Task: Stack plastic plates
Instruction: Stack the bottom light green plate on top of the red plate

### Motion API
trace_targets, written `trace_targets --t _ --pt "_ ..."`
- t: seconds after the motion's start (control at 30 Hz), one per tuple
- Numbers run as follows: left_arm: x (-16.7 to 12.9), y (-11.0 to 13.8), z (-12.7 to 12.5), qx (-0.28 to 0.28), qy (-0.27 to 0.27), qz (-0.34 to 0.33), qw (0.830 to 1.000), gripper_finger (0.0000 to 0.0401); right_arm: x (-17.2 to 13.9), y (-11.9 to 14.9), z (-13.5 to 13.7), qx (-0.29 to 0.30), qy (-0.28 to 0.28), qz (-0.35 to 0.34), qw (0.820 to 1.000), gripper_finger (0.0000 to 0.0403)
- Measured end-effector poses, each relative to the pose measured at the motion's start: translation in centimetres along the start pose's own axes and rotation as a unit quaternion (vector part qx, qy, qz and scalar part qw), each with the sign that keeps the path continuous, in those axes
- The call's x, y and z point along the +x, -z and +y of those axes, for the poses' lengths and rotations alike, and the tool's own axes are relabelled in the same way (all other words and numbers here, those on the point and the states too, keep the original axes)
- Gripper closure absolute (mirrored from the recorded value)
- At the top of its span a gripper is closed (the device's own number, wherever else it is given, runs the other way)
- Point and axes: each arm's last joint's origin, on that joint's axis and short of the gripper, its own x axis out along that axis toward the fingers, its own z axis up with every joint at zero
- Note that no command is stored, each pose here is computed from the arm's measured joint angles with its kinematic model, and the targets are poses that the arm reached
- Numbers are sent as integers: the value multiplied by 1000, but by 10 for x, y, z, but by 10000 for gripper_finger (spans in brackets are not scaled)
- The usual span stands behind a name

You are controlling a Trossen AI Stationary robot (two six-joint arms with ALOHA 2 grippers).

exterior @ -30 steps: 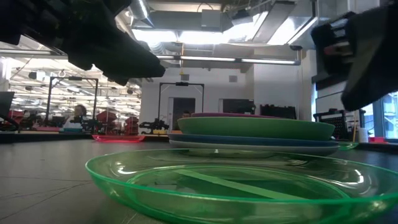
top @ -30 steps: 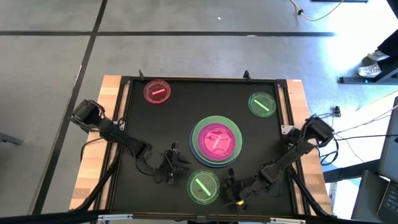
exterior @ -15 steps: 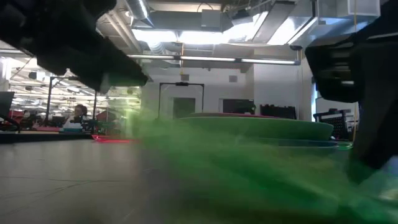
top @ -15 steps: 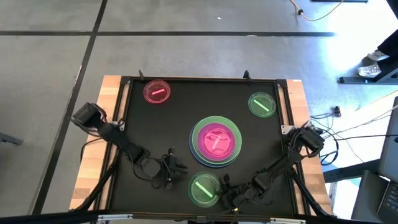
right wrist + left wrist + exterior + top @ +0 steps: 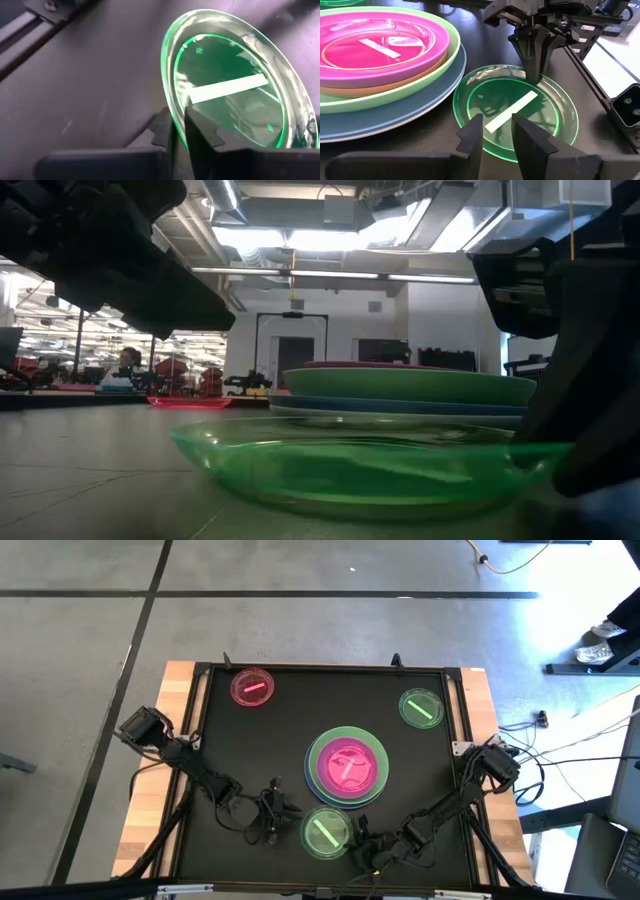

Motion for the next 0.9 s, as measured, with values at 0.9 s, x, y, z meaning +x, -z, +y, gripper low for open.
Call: trace_targets --t 0.9 --pt "0 1 0 3 0 3 1000 306 -42 -100 5 -59 32 20 998 402"
